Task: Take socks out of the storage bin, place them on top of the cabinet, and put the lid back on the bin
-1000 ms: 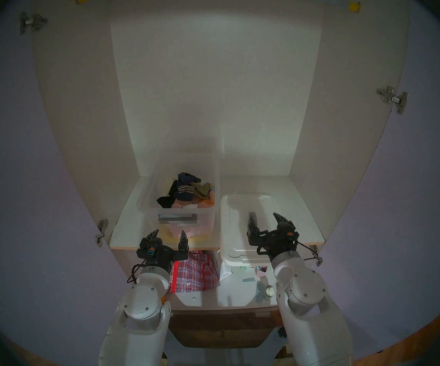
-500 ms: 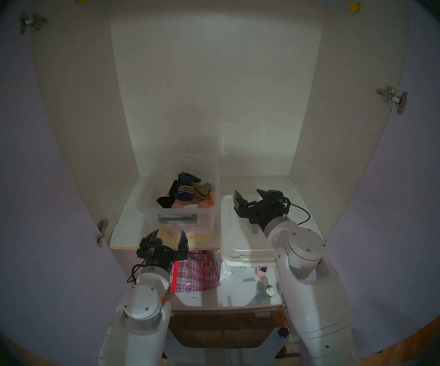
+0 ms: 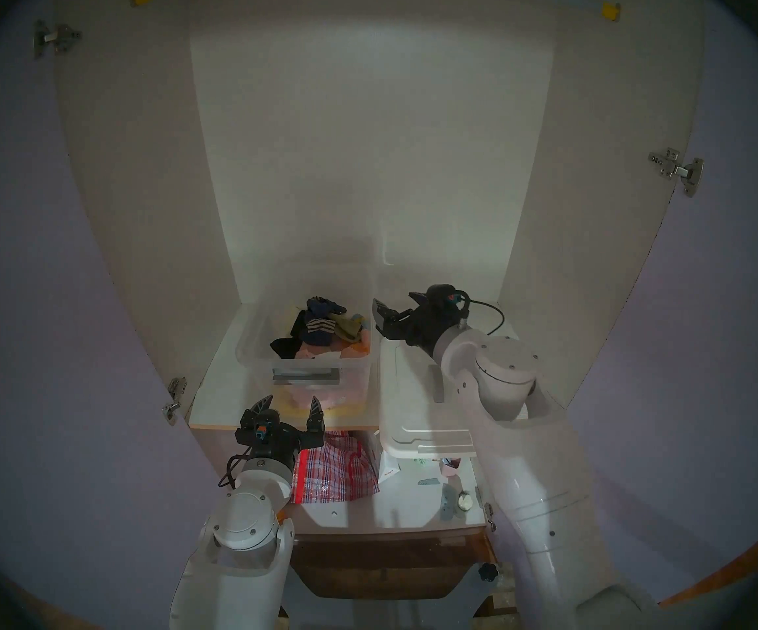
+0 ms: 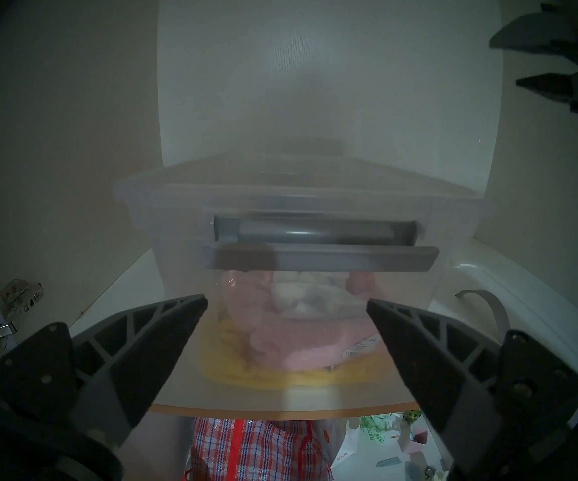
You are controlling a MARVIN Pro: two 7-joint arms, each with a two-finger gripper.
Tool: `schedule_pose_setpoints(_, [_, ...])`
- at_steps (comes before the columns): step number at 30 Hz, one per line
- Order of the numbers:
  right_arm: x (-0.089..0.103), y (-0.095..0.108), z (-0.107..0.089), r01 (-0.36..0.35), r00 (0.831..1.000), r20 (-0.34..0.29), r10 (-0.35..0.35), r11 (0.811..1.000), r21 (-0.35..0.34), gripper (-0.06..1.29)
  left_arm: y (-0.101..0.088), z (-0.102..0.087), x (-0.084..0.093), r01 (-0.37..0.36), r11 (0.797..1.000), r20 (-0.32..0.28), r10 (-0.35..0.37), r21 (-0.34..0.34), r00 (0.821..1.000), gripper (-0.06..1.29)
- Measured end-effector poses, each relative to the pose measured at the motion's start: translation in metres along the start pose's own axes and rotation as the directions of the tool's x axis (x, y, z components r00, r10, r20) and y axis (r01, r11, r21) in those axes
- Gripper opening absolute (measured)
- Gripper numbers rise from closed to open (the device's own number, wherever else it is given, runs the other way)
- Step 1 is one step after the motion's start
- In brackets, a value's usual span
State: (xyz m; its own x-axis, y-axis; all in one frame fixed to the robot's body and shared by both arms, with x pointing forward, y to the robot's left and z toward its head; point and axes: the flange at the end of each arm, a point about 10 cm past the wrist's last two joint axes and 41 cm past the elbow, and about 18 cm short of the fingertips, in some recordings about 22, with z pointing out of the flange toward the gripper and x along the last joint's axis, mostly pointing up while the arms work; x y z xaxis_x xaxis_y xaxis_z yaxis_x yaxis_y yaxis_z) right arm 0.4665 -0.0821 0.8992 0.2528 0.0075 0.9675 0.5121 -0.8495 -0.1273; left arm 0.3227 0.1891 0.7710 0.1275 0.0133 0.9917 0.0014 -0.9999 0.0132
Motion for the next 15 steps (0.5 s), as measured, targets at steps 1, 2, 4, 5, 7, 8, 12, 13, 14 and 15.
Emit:
schedule_pose_setpoints(1, [-0.005, 0.001, 0.006, -0.006, 0.999, 0.04, 0.006, 1.0, 0.009, 1.2, 0.0, 0.0, 0.0, 0.0, 1.0, 0.0, 0.0, 0.0, 1.0, 1.26])
schedule_pose_setpoints(2, [-0.01, 0.002, 0.012, -0.012, 0.997, 0.079, 0.011, 1.0, 0.019, 1.2, 0.0, 0.0, 0.0, 0.0, 1.0, 0.0, 0.0, 0.0, 1.0, 1.26])
schedule_pose_setpoints(4, [0.002, 0.001, 0.015, 0.012, 0.998, 0.064, -0.013, 1.0, 0.021, 1.2, 0.0, 0.0, 0.0, 0.0, 1.0, 0.0, 0.0, 0.001, 1.0, 1.26])
schedule_pose_setpoints(5, [0.007, 0.0, 0.017, 0.024, 0.998, 0.059, -0.026, 0.999, 0.023, 1.2, 0.0, 0.0, 0.0, 0.0, 1.0, 0.001, 0.0, 0.001, 1.0, 1.26])
schedule_pose_setpoints(7, [0.019, -0.002, 0.028, 0.036, 0.998, 0.045, -0.037, 0.999, 0.023, 1.2, 0.0, 0.0, -0.001, 0.0, 1.0, 0.001, 0.0, 0.001, 1.0, 1.26])
schedule_pose_setpoints(8, [0.026, -0.004, 0.03, 0.043, 0.998, 0.033, -0.044, 0.999, 0.026, 1.2, 0.0, 0.0, -0.001, 0.0, 1.0, 0.002, 0.0, 0.001, 1.0, 1.26])
schedule_pose_setpoints(12, [0.049, -0.003, 0.04, 0.075, 0.997, 0.004, -0.075, 0.996, 0.037, 1.2, 0.0, 0.0, -0.001, 0.0, 1.0, 0.002, 0.0, 0.001, 1.0, 1.26])
schedule_pose_setpoints(13, [0.059, -0.002, 0.043, 0.097, 0.995, -0.009, -0.097, 0.994, 0.046, 1.2, 0.0, 0.0, -0.001, 0.0, 1.0, 0.002, 0.0, 0.001, 1.0, 1.26])
schedule_pose_setpoints(14, [0.063, -0.002, 0.043, 0.103, 0.995, -0.015, -0.103, 0.994, 0.047, 1.2, 0.0, 0.0, -0.001, 0.0, 1.0, 0.002, 0.0, 0.001, 1.0, 1.26])
schedule_pose_setpoints(15, [0.07, -0.002, 0.044, 0.112, 0.993, -0.026, -0.111, 0.992, 0.049, 1.2, 0.0, 0.0, -0.001, 0.0, 1.0, 0.002, 0.0, 0.001, 1.0, 1.26])
